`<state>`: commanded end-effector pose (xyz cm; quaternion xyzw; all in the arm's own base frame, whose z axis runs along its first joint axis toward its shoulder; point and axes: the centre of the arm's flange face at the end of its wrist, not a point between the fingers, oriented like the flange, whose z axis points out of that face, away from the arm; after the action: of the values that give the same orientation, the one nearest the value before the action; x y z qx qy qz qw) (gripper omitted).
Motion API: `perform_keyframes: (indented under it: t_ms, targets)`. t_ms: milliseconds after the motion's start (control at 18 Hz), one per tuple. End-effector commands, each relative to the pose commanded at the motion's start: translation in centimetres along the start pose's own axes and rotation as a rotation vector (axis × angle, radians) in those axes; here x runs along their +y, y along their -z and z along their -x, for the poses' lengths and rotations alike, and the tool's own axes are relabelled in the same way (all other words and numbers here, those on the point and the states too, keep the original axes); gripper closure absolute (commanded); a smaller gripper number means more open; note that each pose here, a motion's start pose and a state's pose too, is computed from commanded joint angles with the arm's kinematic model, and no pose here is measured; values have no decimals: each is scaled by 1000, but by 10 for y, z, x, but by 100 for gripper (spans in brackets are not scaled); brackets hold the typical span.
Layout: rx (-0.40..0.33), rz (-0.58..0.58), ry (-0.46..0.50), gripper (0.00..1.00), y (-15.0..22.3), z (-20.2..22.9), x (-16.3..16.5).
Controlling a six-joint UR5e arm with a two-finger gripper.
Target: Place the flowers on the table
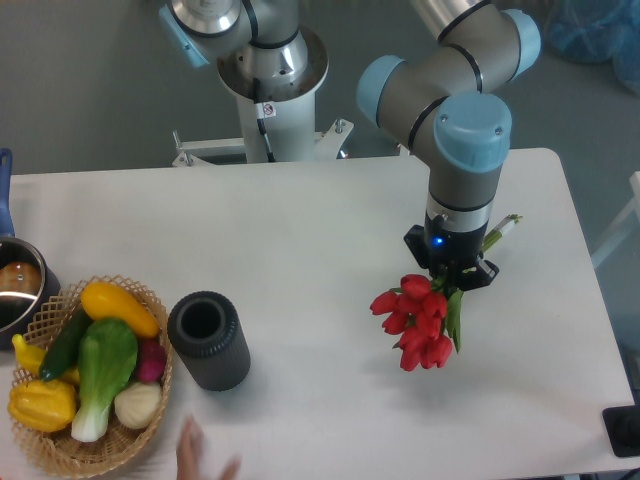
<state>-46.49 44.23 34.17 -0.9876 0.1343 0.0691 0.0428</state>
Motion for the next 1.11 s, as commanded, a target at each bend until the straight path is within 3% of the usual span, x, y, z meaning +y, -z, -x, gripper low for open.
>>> perform_keyframes:
  t_ms: [500, 667, 889, 944, 1000, 1111]
  targets:
    - [77, 19, 17, 99, -22, -36, -16]
    - [113, 27, 20, 93, -39, -51, -11]
    - [127, 21, 7, 69, -45, -54, -14]
    - [131, 22, 10, 40, -47, -55, -15]
    - [137, 24, 13, 0, -50, -57, -14]
    - [136, 22, 13, 0, -50, -56, -13]
